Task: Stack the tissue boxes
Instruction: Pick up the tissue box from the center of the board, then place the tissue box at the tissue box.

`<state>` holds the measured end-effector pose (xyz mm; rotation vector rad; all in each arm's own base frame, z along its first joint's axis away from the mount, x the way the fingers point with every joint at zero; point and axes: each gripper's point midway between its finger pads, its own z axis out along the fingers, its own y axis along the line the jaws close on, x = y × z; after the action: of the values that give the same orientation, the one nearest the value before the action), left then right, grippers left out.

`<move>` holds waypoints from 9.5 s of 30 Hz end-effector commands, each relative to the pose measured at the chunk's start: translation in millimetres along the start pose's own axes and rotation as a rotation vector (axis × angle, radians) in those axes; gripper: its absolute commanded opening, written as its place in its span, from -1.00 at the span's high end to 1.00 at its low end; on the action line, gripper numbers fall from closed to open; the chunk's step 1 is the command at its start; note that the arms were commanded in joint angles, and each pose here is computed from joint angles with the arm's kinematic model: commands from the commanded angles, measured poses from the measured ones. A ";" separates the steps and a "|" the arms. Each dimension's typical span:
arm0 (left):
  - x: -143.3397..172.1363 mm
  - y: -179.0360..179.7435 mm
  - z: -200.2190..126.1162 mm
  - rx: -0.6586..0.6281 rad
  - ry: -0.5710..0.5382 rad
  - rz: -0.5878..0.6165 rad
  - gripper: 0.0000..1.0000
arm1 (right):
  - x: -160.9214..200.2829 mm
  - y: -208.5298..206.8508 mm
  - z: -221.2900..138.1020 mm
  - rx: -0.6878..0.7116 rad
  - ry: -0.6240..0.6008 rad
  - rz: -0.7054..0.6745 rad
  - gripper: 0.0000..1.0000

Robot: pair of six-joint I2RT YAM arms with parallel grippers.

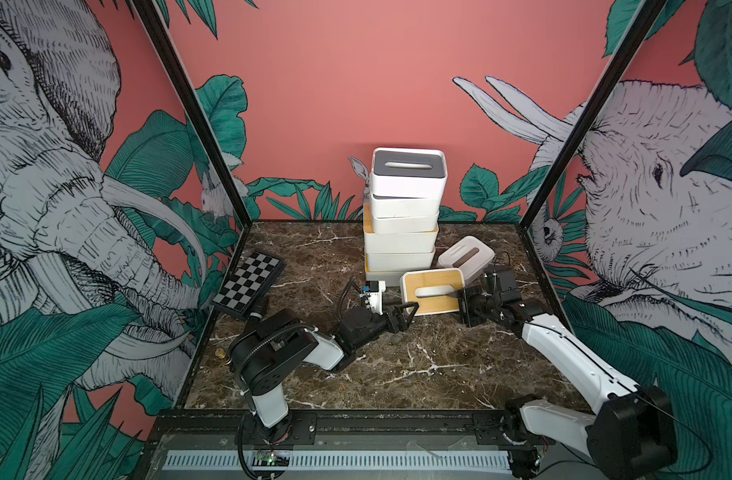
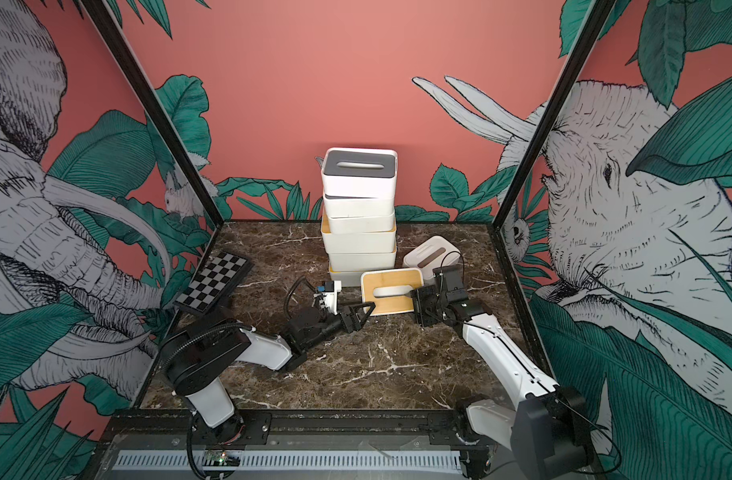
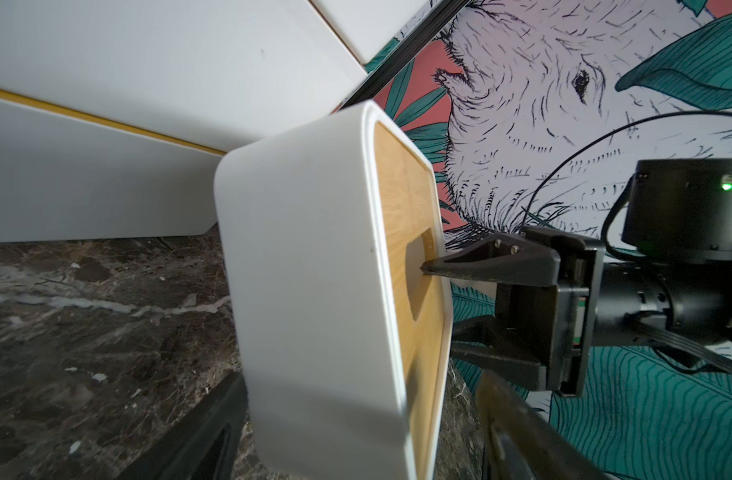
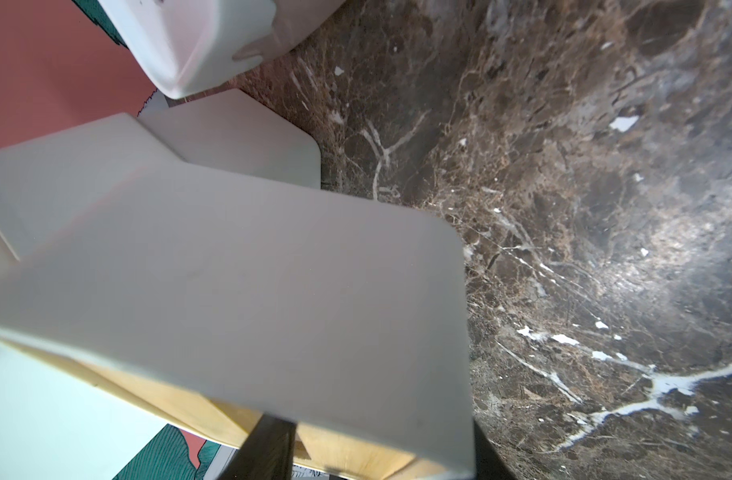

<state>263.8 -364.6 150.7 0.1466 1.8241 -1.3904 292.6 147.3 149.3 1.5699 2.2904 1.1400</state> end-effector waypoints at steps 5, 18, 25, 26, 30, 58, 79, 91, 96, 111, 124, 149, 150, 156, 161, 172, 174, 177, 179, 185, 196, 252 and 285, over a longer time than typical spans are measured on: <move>-14.7 -20.9 0.7 0.078 -0.056 -0.036 -0.68 | 15.3 29.8 -7.7 -0.120 0.070 -0.024 0.25; -10.9 -7.5 9.3 0.047 -0.064 -0.059 -0.81 | 18.5 36.2 -12.4 -0.139 0.079 -0.027 0.25; -12.1 -8.6 0.9 0.062 -0.084 -0.081 -0.64 | 20.1 38.3 -8.8 -0.146 0.097 -0.023 0.24; -13.3 -9.9 -0.8 0.065 -0.087 -0.082 -0.61 | 20.0 38.3 -8.6 -0.146 0.098 -0.024 0.24; -17.8 -13.5 -4.5 0.069 -0.101 -0.081 -0.51 | 19.7 37.4 -8.4 -0.148 0.096 -0.021 0.24; -29.7 -21.8 -2.1 0.082 -0.125 -0.151 0.20 | 18.3 57.4 -30.8 -0.307 0.065 -0.081 -0.66; -119.4 -173.7 -66.7 0.205 -0.054 0.077 0.19 | 6.6 157.4 -242.1 -0.440 -0.530 -0.842 -0.98; -239.6 -309.8 -114.3 0.324 -0.245 0.253 0.24 | 6.4 166.3 -249.7 -0.518 -0.591 -0.881 -0.98; -287.7 -341.5 -120.0 0.281 -0.339 0.301 0.22 | 4.6 167.9 -233.2 -0.540 -0.560 -0.889 -0.98; -380.4 -348.8 -111.8 0.238 -0.448 0.214 0.24 | 51.4 200.9 -208.4 -0.712 -0.420 -1.084 -0.98; -428.3 -296.0 -90.0 0.168 -0.443 0.066 0.26 | 62.3 189.1 -176.2 -0.668 -0.344 -1.126 -0.98; -431.5 -233.0 -44.1 0.147 -0.270 -0.221 0.30 | 52.8 169.6 -137.2 -0.576 -0.272 -1.069 -0.99; -430.8 -231.8 -43.0 0.152 -0.264 -0.238 0.30 | 52.9 169.5 -136.3 -0.575 -0.268 -1.066 -0.99; -428.7 -230.9 -45.3 0.138 -0.251 -0.251 0.31 | 50.9 165.7 -130.3 -0.566 -0.256 -1.046 -0.98; -425.9 -228.0 -46.0 0.121 -0.241 -0.260 0.31 | 50.2 164.7 -128.9 -0.560 -0.253 -1.040 -0.99; -420.0 -227.4 -46.3 0.112 -0.215 -0.257 0.28 | 48.4 161.4 -121.9 -0.545 -0.237 -1.014 -0.98; -419.2 -225.5 -44.9 0.109 -0.210 -0.261 0.26 | 48.1 161.2 -121.4 -0.543 -0.237 -1.012 -0.99; -418.7 -225.3 -44.9 0.107 -0.209 -0.263 0.23 | 47.7 160.7 -120.6 -0.541 -0.236 -1.008 -0.99; -418.4 -225.0 -45.2 0.104 -0.208 -0.260 0.21 | 46.5 160.1 -119.9 -0.537 -0.238 -1.003 -0.98; -416.6 -223.5 -45.5 0.095 -0.202 -0.257 0.09 | 45.1 159.6 -117.3 -0.534 -0.236 -0.993 -0.99; -416.2 -221.4 -43.1 0.091 -0.199 -0.252 -0.12 | 39.5 165.4 -123.1 -0.529 -0.288 -0.995 -0.99; -414.9 -172.0 -53.8 -0.097 -0.192 -0.177 -0.99 | 107.5 341.6 -221.3 -0.993 -0.386 -1.161 -0.99; -415.3 -220.0 -26.8 0.068 -0.199 -0.109 -0.99 | 114.1 359.1 -214.6 -1.021 -0.339 -1.135 -0.98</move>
<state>417.2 -272.3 572.3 -0.0872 1.6947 -1.4594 406.6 194.0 545.8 0.0484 1.5102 1.1437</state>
